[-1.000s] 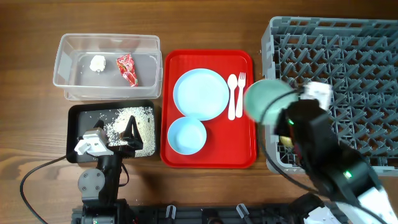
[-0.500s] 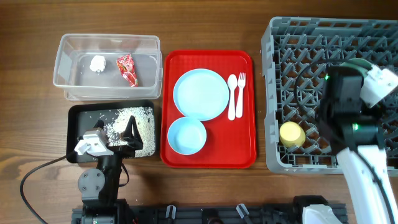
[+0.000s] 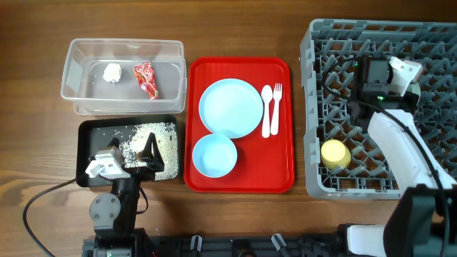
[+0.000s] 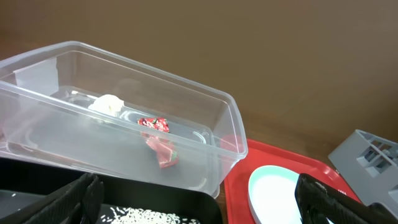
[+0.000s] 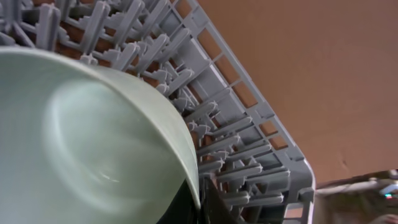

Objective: Sort waste into correct bins and load items into the dishwasher rack
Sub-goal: 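Grasp the green bowl with the right gripper and carry it to the rack, then set the green bowl upright in the rack's back row and release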

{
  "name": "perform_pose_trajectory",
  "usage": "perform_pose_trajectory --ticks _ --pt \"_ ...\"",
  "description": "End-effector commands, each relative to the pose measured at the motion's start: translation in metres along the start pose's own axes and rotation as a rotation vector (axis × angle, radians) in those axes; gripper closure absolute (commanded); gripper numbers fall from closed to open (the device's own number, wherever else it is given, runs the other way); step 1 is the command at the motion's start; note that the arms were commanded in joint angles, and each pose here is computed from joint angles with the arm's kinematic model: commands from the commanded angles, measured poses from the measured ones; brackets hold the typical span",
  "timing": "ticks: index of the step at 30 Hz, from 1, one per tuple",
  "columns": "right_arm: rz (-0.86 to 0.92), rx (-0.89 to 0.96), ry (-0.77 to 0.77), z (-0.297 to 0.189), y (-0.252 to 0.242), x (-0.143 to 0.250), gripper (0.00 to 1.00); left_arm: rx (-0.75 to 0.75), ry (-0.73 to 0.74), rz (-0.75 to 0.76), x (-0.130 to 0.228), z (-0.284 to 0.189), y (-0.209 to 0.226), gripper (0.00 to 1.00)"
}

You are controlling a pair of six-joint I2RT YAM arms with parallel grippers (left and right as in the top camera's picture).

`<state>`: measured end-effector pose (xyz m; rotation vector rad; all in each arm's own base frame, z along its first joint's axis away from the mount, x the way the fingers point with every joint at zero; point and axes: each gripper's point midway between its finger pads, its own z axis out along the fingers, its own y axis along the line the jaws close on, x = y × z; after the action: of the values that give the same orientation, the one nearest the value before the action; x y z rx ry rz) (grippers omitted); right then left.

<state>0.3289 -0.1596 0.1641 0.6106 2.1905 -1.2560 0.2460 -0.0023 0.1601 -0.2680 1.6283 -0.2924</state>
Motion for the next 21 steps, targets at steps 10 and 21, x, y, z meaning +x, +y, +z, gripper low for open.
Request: perform_pose_trajectory --ticks 10,21 --pt "-0.137 0.233 -0.123 -0.002 -0.027 -0.05 0.96 0.009 -0.002 0.013 0.002 0.0 0.0 0.0" --pt "-0.295 0.215 -0.125 -0.001 0.012 -0.042 0.96 0.009 -0.002 0.013 0.002 0.0 0.0 0.0"
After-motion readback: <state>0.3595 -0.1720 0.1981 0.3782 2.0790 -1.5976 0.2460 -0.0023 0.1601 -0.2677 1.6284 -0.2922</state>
